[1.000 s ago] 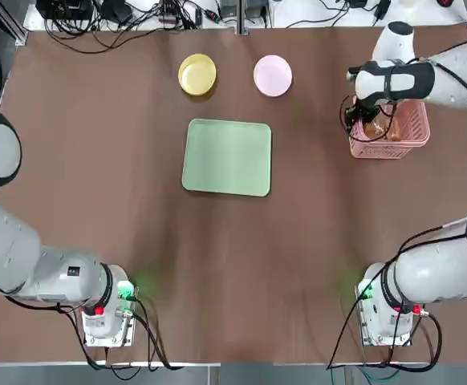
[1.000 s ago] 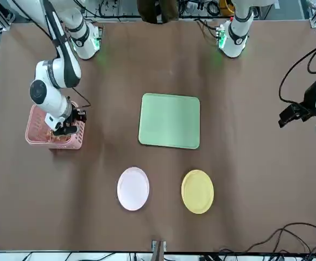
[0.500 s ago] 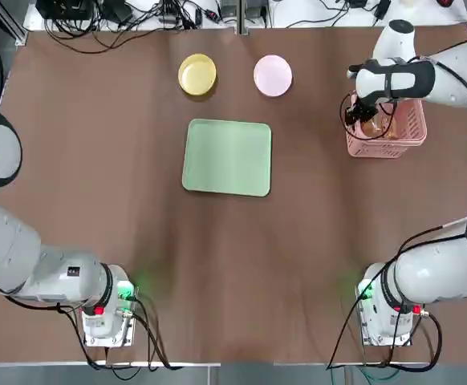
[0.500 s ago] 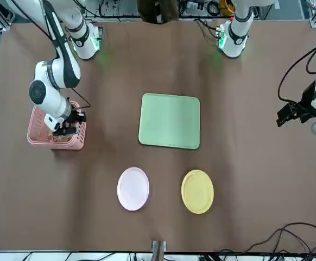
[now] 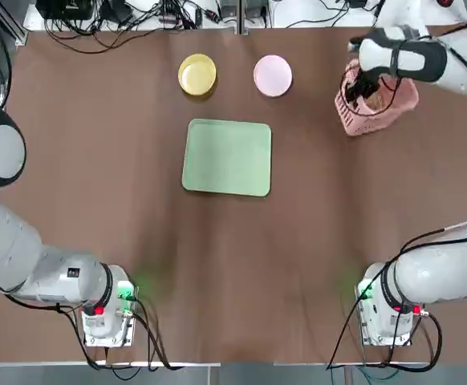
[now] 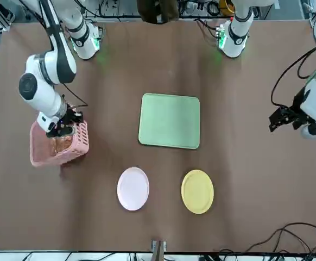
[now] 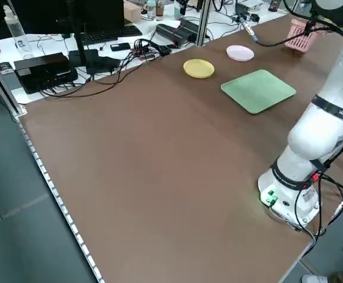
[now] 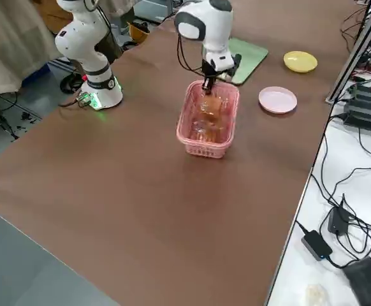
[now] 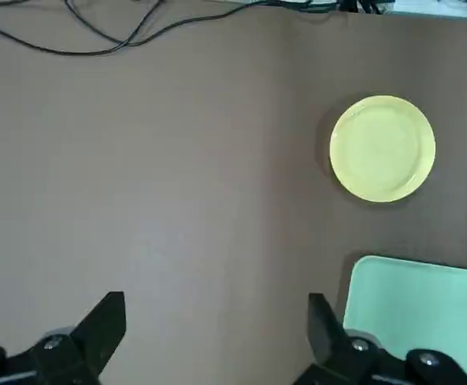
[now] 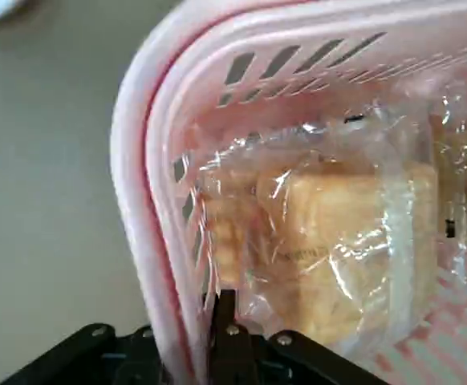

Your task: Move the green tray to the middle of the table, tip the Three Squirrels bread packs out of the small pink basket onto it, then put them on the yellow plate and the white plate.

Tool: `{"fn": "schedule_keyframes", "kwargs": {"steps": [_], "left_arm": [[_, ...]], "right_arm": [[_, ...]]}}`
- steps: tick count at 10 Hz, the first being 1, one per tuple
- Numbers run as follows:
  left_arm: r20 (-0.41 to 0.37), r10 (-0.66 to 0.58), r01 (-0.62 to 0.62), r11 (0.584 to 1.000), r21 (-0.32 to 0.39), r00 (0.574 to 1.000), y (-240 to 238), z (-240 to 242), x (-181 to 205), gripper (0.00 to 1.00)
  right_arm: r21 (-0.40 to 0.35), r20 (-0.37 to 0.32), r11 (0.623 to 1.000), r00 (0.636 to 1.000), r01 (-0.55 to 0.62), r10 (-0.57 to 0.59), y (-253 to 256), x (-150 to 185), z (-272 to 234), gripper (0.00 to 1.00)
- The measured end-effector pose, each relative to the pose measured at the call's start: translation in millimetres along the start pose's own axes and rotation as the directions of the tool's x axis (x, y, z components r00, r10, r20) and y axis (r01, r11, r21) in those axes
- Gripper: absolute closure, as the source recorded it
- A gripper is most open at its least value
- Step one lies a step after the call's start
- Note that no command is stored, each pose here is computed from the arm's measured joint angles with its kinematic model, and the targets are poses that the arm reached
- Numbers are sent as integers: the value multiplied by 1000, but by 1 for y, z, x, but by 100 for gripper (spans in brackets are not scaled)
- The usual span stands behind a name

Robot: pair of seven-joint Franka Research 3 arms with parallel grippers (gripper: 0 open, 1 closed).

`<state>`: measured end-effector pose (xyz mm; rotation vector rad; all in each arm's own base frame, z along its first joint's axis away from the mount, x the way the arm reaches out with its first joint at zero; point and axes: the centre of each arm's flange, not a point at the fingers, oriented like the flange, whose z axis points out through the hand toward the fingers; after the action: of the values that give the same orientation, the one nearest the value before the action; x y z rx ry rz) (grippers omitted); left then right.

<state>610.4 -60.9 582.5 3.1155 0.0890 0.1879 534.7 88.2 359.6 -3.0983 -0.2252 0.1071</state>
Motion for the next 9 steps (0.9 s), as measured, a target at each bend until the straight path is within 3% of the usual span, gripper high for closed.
{"fn": "schedule_keyframes", "kwargs": {"steps": [3,5,7,9], "left_arm": [[44,6,-6,1000,3,999,9,38,18,0],[49,10,-10,1000,0,999,15,49,26,0],[27,5,-5,1000,-3,1000,12,37,28,0],[12,0,0,1000,-3,1000,6,28,28,0]], "right_arm": [[71,-30,997,1000,1,1,-45,10,-35,94],[106,-56,994,998,0,6,-105,10,-56,94],[212,-67,977,997,-16,31,-176,0,-78,94],[367,-91,930,994,-18,55,-226,-9,-91,94]]}}
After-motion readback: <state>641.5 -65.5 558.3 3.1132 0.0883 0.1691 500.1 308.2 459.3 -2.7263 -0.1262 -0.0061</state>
